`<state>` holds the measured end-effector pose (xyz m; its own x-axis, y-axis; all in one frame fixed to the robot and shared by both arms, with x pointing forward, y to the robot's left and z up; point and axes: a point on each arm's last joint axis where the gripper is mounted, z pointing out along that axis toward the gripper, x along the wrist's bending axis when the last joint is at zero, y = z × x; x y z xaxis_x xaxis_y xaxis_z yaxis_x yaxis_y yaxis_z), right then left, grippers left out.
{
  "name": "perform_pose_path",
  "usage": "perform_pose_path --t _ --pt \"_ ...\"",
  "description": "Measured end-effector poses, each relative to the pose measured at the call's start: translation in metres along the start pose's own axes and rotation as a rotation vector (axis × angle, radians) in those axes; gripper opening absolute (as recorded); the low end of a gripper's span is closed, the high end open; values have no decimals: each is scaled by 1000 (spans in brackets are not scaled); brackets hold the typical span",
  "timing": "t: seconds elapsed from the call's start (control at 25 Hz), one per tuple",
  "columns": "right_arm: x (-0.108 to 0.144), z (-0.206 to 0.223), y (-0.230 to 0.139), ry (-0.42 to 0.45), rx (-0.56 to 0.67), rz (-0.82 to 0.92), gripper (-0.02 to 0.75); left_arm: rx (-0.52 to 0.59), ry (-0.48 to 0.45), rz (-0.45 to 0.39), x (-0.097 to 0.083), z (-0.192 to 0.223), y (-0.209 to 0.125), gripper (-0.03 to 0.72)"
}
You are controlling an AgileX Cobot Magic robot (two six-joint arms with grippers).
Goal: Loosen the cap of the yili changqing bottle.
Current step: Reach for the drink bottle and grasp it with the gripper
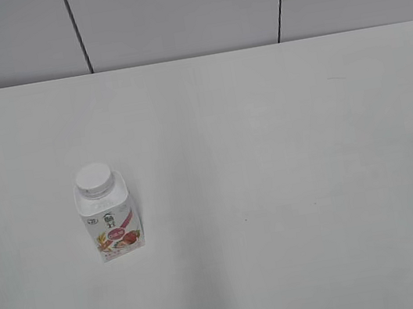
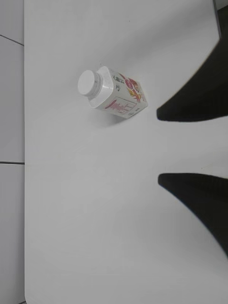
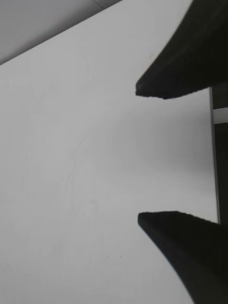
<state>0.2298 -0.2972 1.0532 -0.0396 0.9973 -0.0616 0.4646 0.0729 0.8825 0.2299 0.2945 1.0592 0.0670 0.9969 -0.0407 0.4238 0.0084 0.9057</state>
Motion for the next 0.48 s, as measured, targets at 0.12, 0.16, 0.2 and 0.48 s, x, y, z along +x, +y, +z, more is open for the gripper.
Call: perform_pose_path --t 0.12,0.16,0.2,0.48 --pt "0 0 0 0 0 0 585 0 0 0 0 0 0 240" --pt "0 0 0 0 0 0 585 0 0 0 0 0 0 240" --pt "0 0 0 0 0 0 585 0 0 0 0 0 0 240" --pt "0 0 0 0 0 0 585 0 0 0 0 0 0 240"
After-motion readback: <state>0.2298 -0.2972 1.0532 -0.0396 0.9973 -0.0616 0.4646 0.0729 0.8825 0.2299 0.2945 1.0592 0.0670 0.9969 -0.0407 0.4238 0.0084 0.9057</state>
